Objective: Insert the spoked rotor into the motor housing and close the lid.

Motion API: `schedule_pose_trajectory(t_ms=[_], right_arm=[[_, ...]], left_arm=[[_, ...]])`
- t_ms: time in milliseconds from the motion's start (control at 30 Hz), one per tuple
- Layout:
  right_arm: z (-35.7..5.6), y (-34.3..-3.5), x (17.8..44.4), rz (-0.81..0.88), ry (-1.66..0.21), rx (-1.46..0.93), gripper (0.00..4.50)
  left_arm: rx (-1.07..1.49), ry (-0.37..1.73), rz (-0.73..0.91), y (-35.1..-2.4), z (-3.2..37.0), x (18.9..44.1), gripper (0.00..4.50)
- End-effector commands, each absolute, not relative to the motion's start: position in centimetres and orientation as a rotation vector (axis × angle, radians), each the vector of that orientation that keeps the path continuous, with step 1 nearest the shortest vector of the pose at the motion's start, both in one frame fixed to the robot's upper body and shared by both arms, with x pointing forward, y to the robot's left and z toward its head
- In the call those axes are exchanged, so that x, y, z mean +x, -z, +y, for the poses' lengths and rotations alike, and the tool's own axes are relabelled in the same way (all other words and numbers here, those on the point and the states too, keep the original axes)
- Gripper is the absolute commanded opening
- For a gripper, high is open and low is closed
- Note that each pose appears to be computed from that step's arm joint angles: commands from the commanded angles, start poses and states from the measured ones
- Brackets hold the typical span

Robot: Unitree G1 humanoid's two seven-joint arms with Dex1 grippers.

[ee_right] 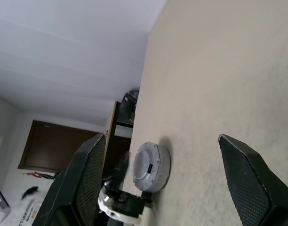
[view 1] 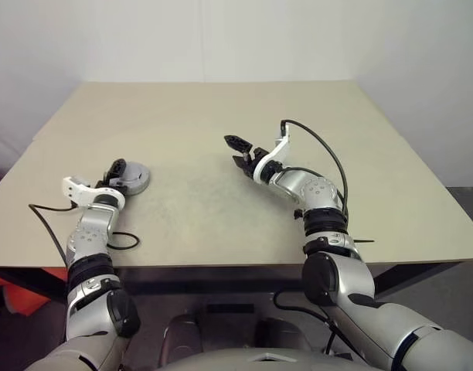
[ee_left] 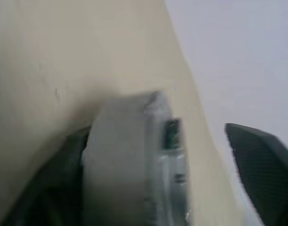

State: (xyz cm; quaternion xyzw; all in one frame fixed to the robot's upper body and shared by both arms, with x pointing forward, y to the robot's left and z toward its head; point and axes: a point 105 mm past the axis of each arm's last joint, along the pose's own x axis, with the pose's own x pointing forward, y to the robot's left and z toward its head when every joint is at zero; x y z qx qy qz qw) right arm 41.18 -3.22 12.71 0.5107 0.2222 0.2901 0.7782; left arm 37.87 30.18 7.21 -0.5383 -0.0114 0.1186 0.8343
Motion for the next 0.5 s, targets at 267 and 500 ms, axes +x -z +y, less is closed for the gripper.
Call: schedule_pose_trajectory(t_ms=[267, 500], right_arm=[[-2.7, -14.2, 41.5, 0.43, -0.686, 1.055, 4.32], [-5.5, -15.6, 40.7, 0.122, -0.755, 0.469, 4.32]], left_arm=[[-0.985, -0.38, -0.231, -11.8, 36.0, 37.0, 4.34], [-0.464, 0.089, -0.198, -15.6, 26.0, 39.3, 4.34]])
